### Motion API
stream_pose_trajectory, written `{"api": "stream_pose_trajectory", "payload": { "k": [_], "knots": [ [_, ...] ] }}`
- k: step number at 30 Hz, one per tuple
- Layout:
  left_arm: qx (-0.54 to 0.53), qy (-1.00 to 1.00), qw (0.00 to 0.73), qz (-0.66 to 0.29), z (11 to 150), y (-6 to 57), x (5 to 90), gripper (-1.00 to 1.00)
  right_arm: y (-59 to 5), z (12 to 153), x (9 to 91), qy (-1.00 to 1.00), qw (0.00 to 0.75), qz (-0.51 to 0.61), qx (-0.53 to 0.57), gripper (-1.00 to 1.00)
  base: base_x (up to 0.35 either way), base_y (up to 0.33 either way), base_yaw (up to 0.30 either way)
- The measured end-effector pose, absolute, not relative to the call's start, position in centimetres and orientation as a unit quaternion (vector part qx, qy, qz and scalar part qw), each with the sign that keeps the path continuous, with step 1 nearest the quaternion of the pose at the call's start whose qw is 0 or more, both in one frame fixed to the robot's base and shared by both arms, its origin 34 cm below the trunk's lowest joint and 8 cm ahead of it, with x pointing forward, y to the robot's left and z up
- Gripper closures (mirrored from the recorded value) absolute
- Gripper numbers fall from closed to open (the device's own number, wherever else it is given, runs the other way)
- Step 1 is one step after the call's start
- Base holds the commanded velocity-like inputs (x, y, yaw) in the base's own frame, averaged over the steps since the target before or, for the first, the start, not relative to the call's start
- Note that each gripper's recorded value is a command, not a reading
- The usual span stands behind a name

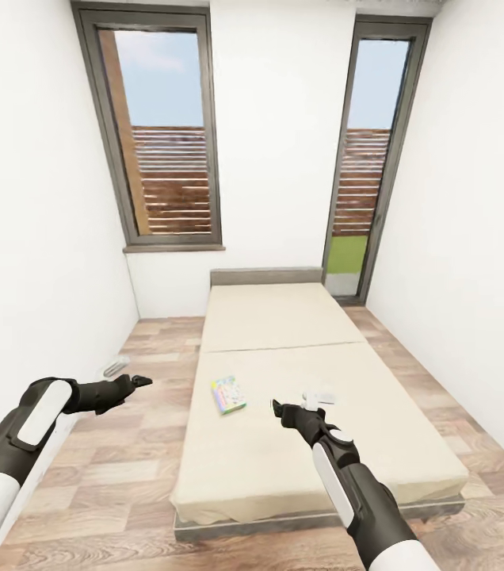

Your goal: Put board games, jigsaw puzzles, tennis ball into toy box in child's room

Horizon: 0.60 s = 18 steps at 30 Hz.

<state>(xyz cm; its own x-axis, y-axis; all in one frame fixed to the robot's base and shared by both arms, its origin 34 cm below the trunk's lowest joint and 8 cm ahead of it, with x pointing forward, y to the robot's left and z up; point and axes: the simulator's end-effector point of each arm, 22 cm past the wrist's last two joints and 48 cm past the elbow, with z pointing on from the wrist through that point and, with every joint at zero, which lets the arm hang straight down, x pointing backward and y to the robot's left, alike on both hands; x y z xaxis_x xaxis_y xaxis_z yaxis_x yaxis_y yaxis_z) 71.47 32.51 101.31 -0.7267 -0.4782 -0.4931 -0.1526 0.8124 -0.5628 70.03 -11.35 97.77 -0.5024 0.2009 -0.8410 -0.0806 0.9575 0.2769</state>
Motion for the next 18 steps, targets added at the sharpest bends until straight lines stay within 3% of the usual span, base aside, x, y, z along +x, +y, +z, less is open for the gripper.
{"api": "stream_pose_trajectory", "payload": {
  "k": [9,18],
  "knots": [
    [-0.176,0.895,0.325,-0.251,101.32,32.51,71.47,-1.00,-11.32,97.79,70.02,0.855,0.498,0.141,0.035,-1.00,0.009,0.000,-0.275],
    [-0.176,0.895,0.325,-0.250,101.33,32.53,71.44,-1.00,-11.26,98.02,70.08,0.853,0.501,0.142,0.034,-1.00,0.206,0.000,-0.064]
  ]
}}
